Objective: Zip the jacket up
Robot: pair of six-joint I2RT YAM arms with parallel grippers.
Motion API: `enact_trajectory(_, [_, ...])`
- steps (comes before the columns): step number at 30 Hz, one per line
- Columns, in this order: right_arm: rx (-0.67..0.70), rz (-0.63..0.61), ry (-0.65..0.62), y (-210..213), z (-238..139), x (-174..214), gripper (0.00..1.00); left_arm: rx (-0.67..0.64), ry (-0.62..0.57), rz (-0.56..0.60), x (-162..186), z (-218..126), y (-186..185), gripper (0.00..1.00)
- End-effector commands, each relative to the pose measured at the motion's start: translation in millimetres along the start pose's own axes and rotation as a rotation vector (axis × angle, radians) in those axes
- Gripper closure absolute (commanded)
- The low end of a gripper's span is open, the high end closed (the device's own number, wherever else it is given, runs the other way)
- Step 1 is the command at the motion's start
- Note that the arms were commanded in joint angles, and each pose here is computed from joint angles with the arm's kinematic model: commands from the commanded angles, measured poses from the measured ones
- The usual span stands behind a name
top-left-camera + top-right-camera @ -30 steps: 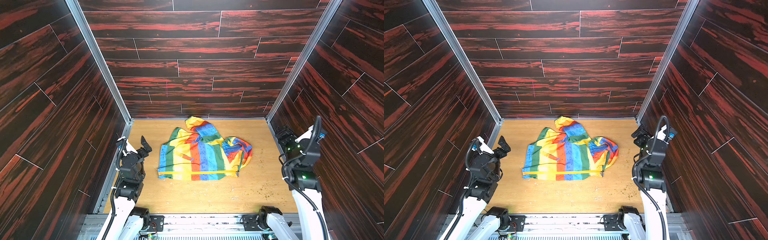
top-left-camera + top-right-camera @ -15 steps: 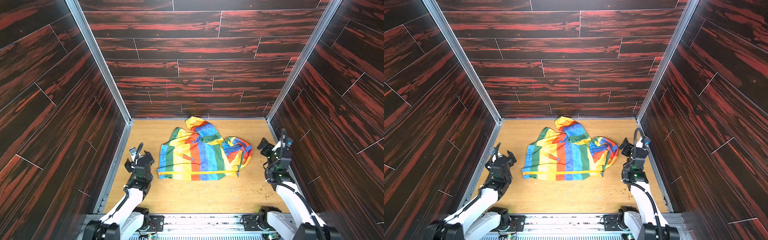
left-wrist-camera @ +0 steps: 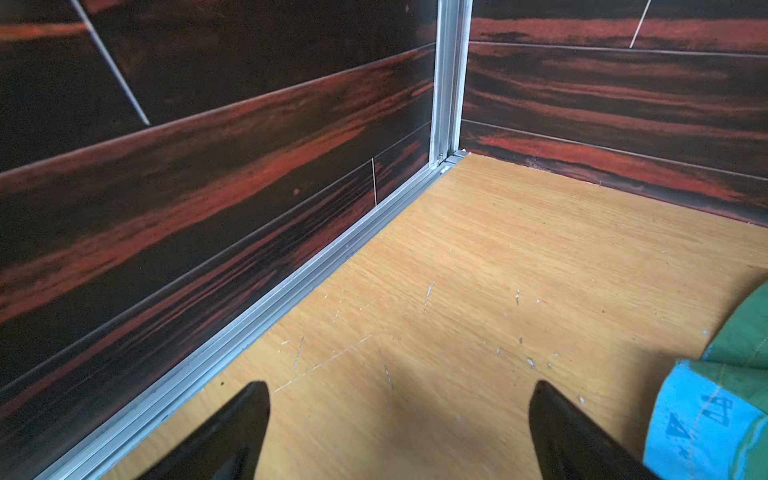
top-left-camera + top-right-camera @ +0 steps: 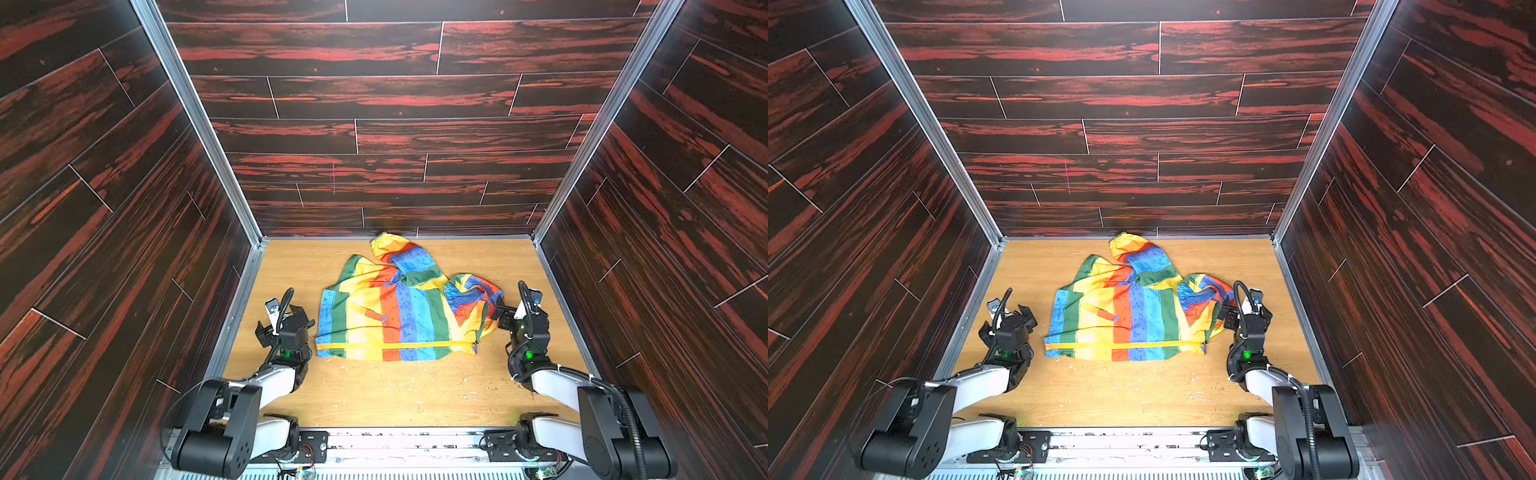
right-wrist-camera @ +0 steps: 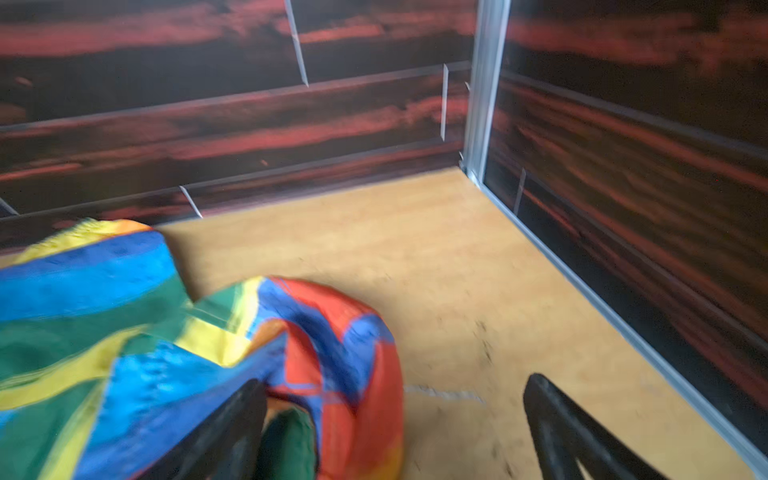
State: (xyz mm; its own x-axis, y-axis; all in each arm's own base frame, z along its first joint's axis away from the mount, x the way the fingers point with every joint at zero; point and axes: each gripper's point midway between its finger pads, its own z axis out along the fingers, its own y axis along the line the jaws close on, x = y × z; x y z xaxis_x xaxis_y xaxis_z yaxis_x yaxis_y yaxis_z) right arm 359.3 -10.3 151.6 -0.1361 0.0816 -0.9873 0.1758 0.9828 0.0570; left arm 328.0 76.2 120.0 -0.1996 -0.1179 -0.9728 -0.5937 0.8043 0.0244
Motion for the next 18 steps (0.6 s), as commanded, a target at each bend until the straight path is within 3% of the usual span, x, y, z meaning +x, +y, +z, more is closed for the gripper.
enact_trajectory(1, [0.017, -0.015, -0.147, 0.6, 2.4, -37.0, 0.01, -0.014, -0.123, -0.046, -13.3, 2.6, 2.1, 0.0])
enact_trajectory(4, [0.045, -0.005, -0.157, -4.8, 0.7, -38.1, 0.01, 0.057, -0.158, -0.003, -15.0, 6.9, -15.4, 0.0])
enact_trajectory(7, [0.067, -0.005, -0.151, -9.0, -0.3, -36.7, 0.01, 0.141, -0.096, 0.058, -8.2, 8.1, -32.5, 0.01])
enact_trajectory(10, [0.105, -0.024, -0.045, -14.2, 5.6, -21.4, 0.01, 0.148, -0.075, 0.062, -5.2, 8.8, -33.4, 0.0])
enact_trajectory(14, [0.159, -0.037, -0.073, -27.8, -7.4, 0.0, 0.01, 0.175, -0.077, 0.082, 3.7, 14.3, -41.8, 0.01])
enact_trajectory(18, [0.098, -0.045, -0.109, -18.6, -13.5, -2.6, 0.01, 0.17, -0.086, 0.071, 1.9, 15.5, -42.0, 0.01])
